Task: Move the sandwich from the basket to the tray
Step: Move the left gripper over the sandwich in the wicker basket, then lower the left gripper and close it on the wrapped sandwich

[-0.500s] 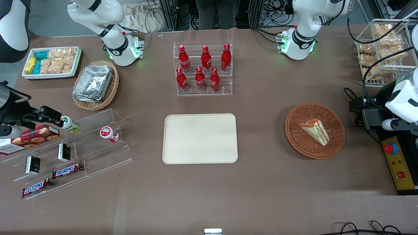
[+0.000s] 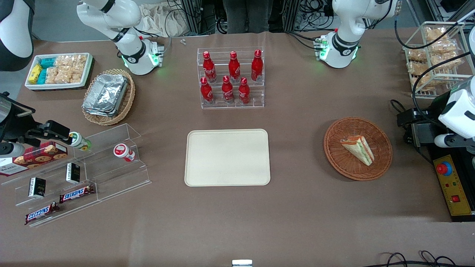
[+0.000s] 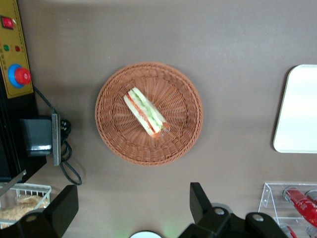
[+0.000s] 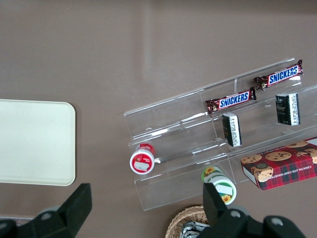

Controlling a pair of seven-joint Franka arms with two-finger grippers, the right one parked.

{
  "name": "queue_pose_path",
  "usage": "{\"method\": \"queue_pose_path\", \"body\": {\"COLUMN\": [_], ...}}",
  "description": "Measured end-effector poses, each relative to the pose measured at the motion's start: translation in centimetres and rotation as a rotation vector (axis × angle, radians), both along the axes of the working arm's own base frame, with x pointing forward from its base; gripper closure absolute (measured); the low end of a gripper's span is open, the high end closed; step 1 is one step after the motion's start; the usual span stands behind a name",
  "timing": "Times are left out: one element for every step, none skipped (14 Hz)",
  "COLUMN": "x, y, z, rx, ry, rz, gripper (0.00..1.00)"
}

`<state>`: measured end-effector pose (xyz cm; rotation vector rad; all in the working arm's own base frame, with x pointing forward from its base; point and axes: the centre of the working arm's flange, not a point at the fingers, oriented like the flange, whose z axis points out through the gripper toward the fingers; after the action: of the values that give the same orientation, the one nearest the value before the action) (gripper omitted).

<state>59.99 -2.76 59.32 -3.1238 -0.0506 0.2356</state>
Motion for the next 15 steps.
{"method": "queue_pose_path", "body": {"x": [-0.1,-0.3,-0.6,-1.1,-1.9,-2.8,-3.7,-4.3,-4.7,-4.9,-5.1,-5.4,-5.7,-6.1,-6.4], "y": [0.0,0.1,0.3,0.5,0.8,1.1,1.3,1.3,1.3,1.3,1.2,1.2,1.2,1.2,1.2], "z": [-0.4,-1.0,-1.7,-2.7,-3.8,-5.2,-6.7,-8.2,-9.6,-11.2,-12.9,-14.7,-16.6,-18.4,-20.1], "rx": [0.001,-0.001,-0.004,-0.009,-0.014,-0.017,-0.018,-0.016,-0.013,-0.009,-0.006,-0.004,-0.002,0.000,0.002], "ry": [0.012,0.018,0.010,-0.007,-0.024,-0.031,-0.028,-0.019,-0.014,-0.014,-0.017,-0.025,-0.037,-0.054,-0.074], "rz": [0.006,0.011,0.016,0.026,0.047,0.073,0.102,0.133,0.164,0.190,0.209,0.222,0.240,0.267,0.301], "gripper": [0.00,0.02,0.03,0.04,0.06,0.06,0.05,0.05,0.00,0.00,0.00,0.00,0.00,0.00,0.00]}}
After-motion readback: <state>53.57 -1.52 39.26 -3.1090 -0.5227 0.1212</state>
